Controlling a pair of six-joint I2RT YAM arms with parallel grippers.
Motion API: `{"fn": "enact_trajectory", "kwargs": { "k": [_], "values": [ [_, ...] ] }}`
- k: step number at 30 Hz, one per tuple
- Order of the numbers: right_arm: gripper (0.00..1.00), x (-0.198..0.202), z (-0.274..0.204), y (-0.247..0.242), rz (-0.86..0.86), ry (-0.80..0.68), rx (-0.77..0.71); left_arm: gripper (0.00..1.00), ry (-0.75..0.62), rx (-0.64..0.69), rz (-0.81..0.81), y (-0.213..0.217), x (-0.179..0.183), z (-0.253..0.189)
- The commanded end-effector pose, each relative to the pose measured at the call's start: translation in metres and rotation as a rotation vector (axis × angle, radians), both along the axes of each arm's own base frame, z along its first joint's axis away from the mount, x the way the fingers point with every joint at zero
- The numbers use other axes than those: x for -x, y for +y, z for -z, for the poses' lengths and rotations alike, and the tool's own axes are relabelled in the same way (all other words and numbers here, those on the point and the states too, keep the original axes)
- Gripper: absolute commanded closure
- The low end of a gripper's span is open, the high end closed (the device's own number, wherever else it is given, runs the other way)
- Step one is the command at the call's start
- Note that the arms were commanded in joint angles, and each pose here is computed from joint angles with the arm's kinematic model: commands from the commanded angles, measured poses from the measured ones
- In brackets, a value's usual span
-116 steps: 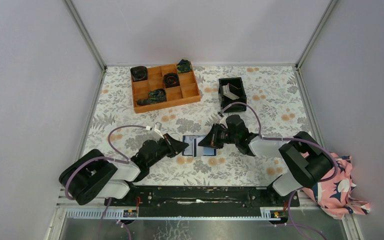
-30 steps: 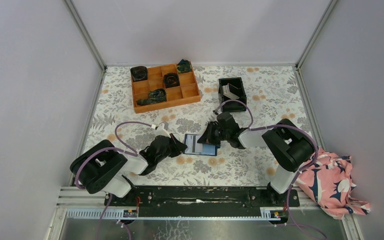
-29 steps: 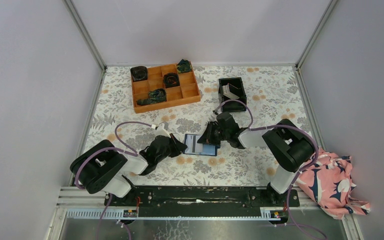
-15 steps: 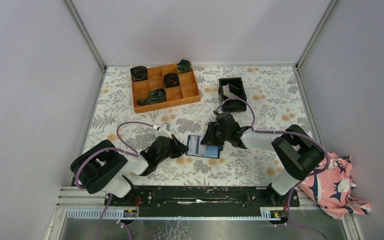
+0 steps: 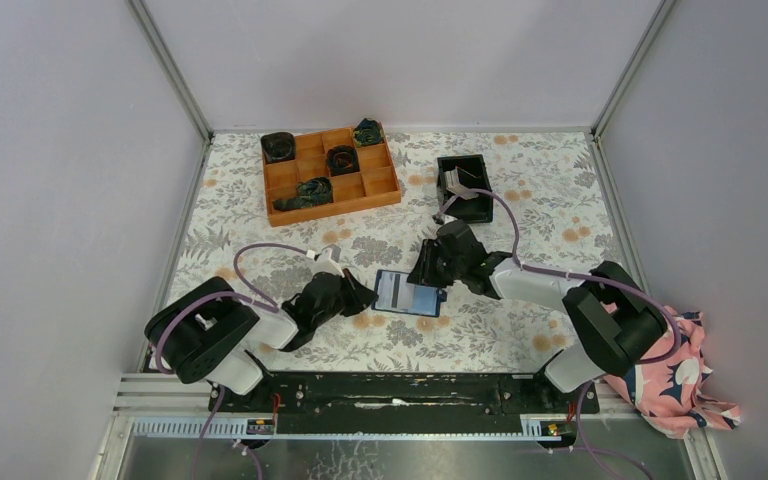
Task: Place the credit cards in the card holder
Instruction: Insert the credit card into the card holder.
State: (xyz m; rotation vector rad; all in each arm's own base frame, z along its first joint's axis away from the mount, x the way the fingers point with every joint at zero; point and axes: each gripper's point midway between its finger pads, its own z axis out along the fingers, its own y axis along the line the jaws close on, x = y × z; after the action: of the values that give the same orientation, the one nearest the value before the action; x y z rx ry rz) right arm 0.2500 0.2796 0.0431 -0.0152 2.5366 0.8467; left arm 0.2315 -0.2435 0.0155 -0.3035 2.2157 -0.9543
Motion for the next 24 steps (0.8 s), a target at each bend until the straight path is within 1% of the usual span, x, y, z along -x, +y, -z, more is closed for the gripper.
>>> {"fn": "enact_trajectory", "kwargs": {
  "k": [1,6,7,14,24],
  "values": [
    [0.72,-0.006,-0.012,-0.008,0.031,-0.070,0.021,0.92,0.017,-0.019,0.008,0.002,0.004,0.009],
    [0.99,-0.005,-0.002,-0.020,0.049,-0.061,0.088,0.92,0.020,-0.020,0.007,0.002,0.005,0.010],
    [1.00,-0.003,0.001,-0.022,0.049,-0.053,0.102,0.92,0.020,-0.019,0.007,0.002,0.005,0.010],
    [1.00,0.006,0.021,-0.028,0.050,-0.012,0.131,0.92,0.023,-0.017,0.009,0.002,0.005,0.011],
    [1.00,0.014,0.032,-0.011,0.022,0.018,0.112,0.92,0.027,-0.009,0.011,0.001,0.007,0.011]
  ]
}}
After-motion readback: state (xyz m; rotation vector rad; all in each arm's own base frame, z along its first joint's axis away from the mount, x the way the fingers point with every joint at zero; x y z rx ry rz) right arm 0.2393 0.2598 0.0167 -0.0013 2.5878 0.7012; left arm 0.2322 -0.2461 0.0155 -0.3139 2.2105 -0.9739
